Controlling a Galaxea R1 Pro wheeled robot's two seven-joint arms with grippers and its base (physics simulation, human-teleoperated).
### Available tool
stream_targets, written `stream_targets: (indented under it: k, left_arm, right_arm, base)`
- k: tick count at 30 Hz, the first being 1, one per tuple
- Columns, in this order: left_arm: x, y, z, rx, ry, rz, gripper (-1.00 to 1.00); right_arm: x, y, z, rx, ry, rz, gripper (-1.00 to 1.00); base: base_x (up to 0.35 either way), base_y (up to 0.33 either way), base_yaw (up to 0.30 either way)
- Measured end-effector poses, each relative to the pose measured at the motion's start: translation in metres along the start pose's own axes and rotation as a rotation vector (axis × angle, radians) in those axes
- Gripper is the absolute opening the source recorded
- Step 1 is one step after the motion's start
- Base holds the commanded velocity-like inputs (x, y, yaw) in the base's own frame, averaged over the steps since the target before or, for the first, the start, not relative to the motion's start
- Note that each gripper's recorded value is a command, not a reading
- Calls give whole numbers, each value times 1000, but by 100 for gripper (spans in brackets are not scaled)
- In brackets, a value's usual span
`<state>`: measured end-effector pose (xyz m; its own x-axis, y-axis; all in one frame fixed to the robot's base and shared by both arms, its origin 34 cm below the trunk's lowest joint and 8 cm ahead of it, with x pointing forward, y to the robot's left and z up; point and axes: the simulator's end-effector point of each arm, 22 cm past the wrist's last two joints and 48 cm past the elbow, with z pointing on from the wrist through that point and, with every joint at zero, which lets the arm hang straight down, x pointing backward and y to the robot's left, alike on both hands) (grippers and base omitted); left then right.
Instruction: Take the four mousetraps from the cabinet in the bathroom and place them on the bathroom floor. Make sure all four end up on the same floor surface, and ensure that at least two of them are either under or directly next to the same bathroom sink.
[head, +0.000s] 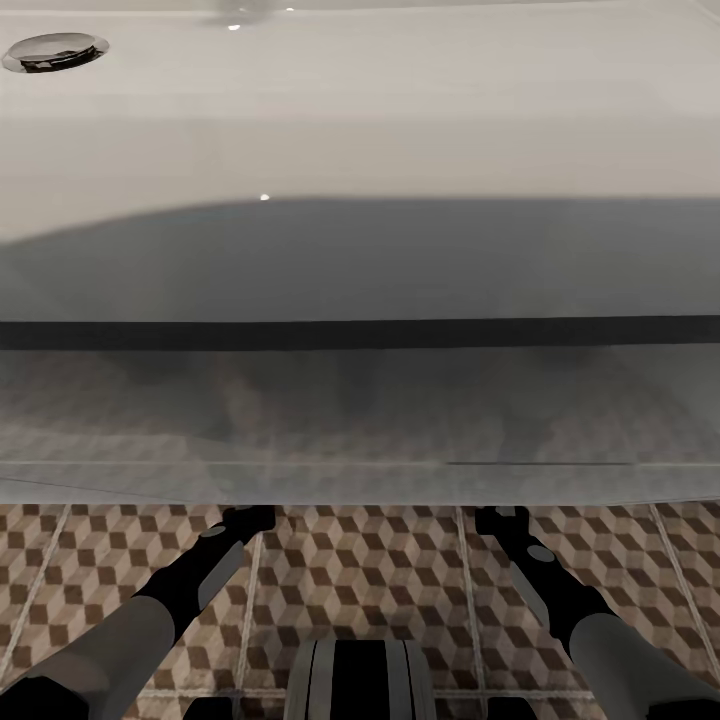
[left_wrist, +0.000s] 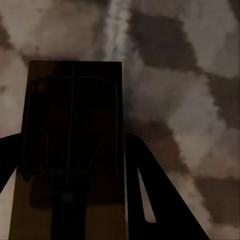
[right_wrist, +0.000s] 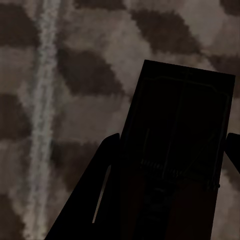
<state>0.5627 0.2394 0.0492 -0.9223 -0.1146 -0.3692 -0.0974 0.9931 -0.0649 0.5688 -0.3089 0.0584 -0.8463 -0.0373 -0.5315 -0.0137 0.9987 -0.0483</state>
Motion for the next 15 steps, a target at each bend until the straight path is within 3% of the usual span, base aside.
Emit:
stream_targets:
  k: [15]
  left_arm:
    - [-1,5,0,-5,-1,4,-100]
  right_arm:
    - [0,0,0,0,0,0,-100]
  base:
    - [0,0,0]
